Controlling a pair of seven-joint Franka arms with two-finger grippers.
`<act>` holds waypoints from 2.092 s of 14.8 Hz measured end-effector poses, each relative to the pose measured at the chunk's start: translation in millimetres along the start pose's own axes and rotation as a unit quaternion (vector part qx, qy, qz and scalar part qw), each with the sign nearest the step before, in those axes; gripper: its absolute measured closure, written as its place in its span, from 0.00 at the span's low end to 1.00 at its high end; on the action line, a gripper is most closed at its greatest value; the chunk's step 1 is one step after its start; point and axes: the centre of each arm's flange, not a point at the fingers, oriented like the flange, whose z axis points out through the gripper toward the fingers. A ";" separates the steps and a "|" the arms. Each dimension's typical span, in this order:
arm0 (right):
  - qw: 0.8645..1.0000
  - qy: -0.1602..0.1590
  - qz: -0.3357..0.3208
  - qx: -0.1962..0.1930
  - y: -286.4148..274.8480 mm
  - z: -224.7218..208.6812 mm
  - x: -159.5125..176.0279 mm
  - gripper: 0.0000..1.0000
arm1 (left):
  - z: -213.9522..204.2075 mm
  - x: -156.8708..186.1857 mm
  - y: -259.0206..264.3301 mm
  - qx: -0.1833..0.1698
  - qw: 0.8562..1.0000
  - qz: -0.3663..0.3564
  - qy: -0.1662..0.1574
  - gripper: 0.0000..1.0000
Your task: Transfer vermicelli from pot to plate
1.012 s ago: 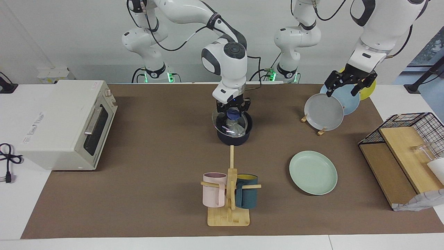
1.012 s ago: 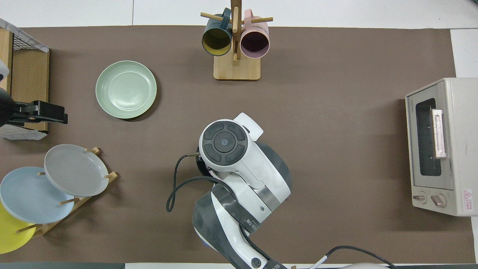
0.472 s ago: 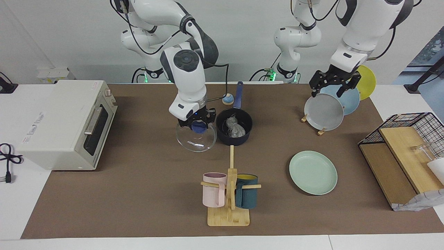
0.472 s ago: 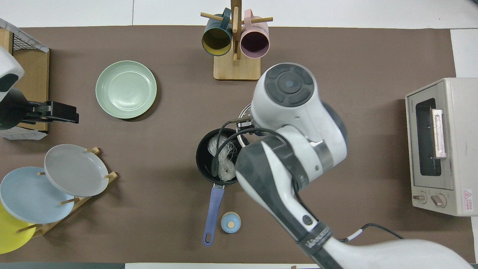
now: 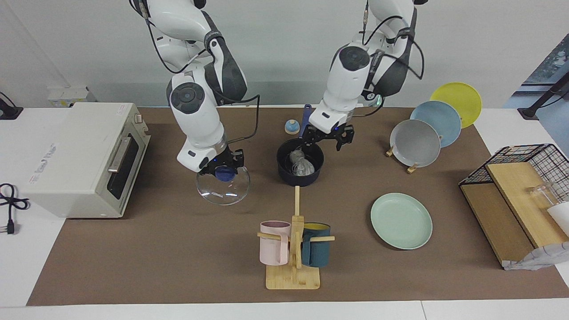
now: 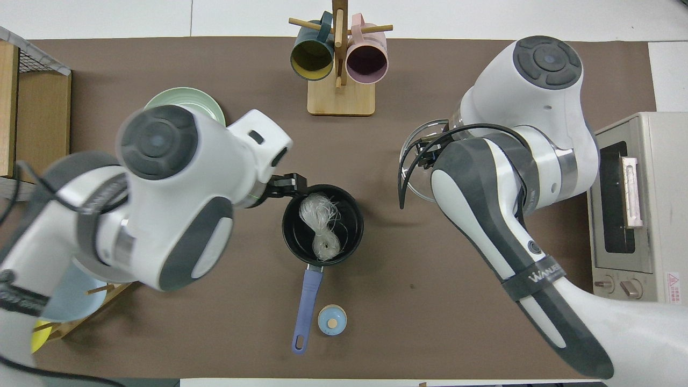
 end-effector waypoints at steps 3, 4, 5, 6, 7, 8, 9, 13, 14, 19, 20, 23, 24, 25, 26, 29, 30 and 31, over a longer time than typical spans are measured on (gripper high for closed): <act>1.000 0.004 -0.010 0.001 33.4 26.2 -7.6 0.39 | 34.8 2.6 -1.3 0.003 1.000 -0.005 -0.006 0.00; 1.000 0.008 -0.011 0.000 36.0 36.8 -12.1 0.39 | 39.1 2.2 -3.4 0.004 1.000 -0.007 -0.008 0.00; 1.000 0.009 -0.011 0.000 36.0 46.5 -17.5 0.39 | 43.1 1.1 -4.5 0.005 1.000 -0.007 -0.008 0.00; 1.000 0.006 -0.012 -0.001 36.0 54.2 -23.3 0.39 | 47.1 -0.7 -5.1 0.006 1.000 -0.008 -0.010 0.00; 1.000 0.004 -0.014 -0.001 37.8 59.3 -28.4 0.39 | 50.5 -2.9 -4.5 0.007 1.000 -0.008 -0.011 0.00; 1.000 0.003 -0.019 -0.001 42.5 63.0 -33.0 0.39 | 52.6 -5.3 -2.7 0.007 1.000 -0.009 -0.012 0.00; 1.000 0.002 -0.022 -0.001 49.7 66.4 -37.7 0.39 | 53.7 -7.7 0.2 0.007 1.000 -0.009 -0.013 0.00; 1.000 -0.005 -0.022 -0.001 69.7 88.2 -59.6 0.39 | 56.1 -20.2 16.7 0.007 1.000 -0.007 -0.014 0.00; 1.000 -0.005 -0.022 -0.001 69.4 92.4 -63.4 0.39 | 58.7 -24.1 20.4 0.008 1.000 -0.005 -0.014 0.00; 1.000 0.002 -0.023 -0.003 68.2 97.7 -74.3 0.12 | 93.2 -44.6 33.1 0.008 1.000 0.001 -0.015 0.00; 1.000 0.004 -0.023 -0.003 67.8 95.8 -74.5 0.03 | 98.4 -46.4 35.7 0.008 1.000 0.001 -0.016 0.00; 1.000 0.013 -0.024 -0.003 66.9 84.4 -71.2 0.00 | 105.5 -46.1 36.4 0.009 1.000 0.000 -0.018 0.00; 1.000 0.015 -0.025 -0.003 66.1 75.3 -68.7 0.00 | 106.0 -46.3 36.8 0.009 1.000 0.001 -0.018 0.00; 1.000 0.012 -0.026 -0.002 65.0 62.1 -66.3 0.00 | 106.1 -47.3 38.0 0.009 1.000 0.002 -0.018 0.07; 1.000 0.006 -0.026 -0.001 64.3 44.9 -64.9 0.00 | 106.4 -48.8 39.8 0.009 1.000 0.004 -0.018 0.07; 1.000 0.003 -0.022 -0.011 77.3 -24.1 -65.5 0.00 | 106.3 -49.9 41.7 0.008 1.000 0.005 -0.016 0.39; 1.000 0.001 -0.013 -0.013 87.8 -49.1 -68.4 0.00 | 106.0 -48.4 40.3 0.008 1.000 0.003 -0.016 0.52; 1.000 0.000 -0.005 -0.013 97.2 -71.4 -72.1 0.00 | 104.6 -46.2 38.9 0.008 1.000 0.001 -0.014 0.63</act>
